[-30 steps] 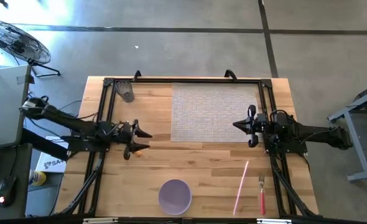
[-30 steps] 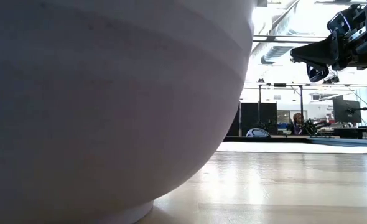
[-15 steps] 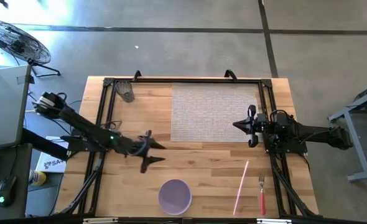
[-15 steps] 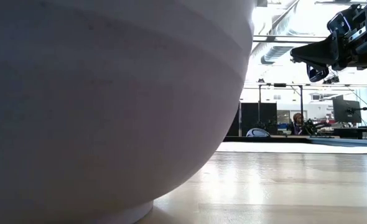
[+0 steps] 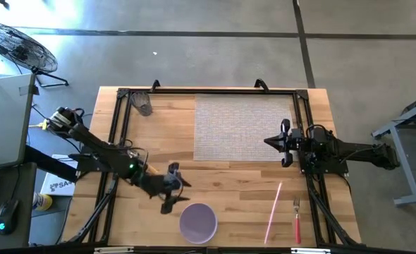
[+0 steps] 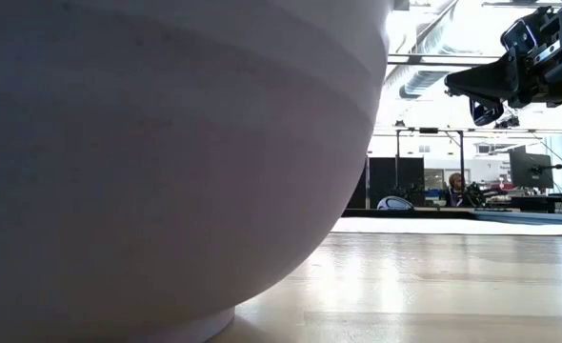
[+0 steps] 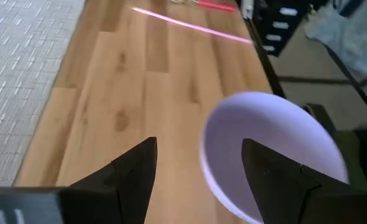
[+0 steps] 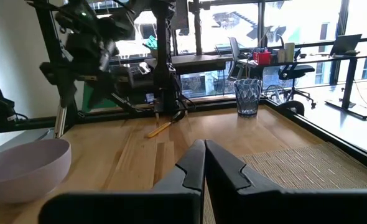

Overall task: Pick & Place Utensil
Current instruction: Put the purple bowl on the center of the gray table mat

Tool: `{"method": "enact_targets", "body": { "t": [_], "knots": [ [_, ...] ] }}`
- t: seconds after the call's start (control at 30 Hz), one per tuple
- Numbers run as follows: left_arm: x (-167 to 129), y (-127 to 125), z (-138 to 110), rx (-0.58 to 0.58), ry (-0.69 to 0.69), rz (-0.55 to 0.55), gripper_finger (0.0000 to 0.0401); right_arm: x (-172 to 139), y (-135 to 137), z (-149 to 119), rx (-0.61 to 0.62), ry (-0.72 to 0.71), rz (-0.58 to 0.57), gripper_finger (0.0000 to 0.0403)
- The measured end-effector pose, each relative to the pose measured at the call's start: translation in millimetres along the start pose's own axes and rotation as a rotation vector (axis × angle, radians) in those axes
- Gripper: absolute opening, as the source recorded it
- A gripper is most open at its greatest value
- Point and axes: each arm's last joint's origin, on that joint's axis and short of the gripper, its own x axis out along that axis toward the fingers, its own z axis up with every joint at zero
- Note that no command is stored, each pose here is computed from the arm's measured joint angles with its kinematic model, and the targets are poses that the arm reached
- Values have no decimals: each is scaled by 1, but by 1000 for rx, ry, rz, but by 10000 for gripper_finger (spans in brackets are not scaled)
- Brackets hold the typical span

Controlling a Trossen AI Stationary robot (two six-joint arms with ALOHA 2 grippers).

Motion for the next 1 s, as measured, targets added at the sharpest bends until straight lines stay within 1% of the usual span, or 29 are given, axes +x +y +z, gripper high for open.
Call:
{"method": "enact_targets", "body": {
  "t": [0.13,0.3,0.4,0.53,0.63,0.77,0.83,0.93,1.0],
  "knots": [
    [-9,-17,-1,34,18,-17,231,0,0,0,0,0,0,2],
    [-9,-16,-6,18,38,24,231,0,0,0,0,0,0,2],
    [-4,-16,-9,10,39,64,231,0,0,0,0,0,0,4],
    [11,-20,-17,-3,44,74,231,0,0,0,0,0,0,3],
    [23,-25,-20,-30,32,34,231,0,0,0,0,5,0,1],
    [38,-30,-26,-58,52,10,231,0,0,-1,0,7,-1,2],
    [43,-37,-27,-69,59,6,231,0,0,-1,0,7,0,4],
    [50,-54,-25,-61,62,-1,231,0,0,-1,0,7,0,4],
    [50,-62,-23,-43,79,34,231,0,0,-1,0,7,0,3]
  ]
}}
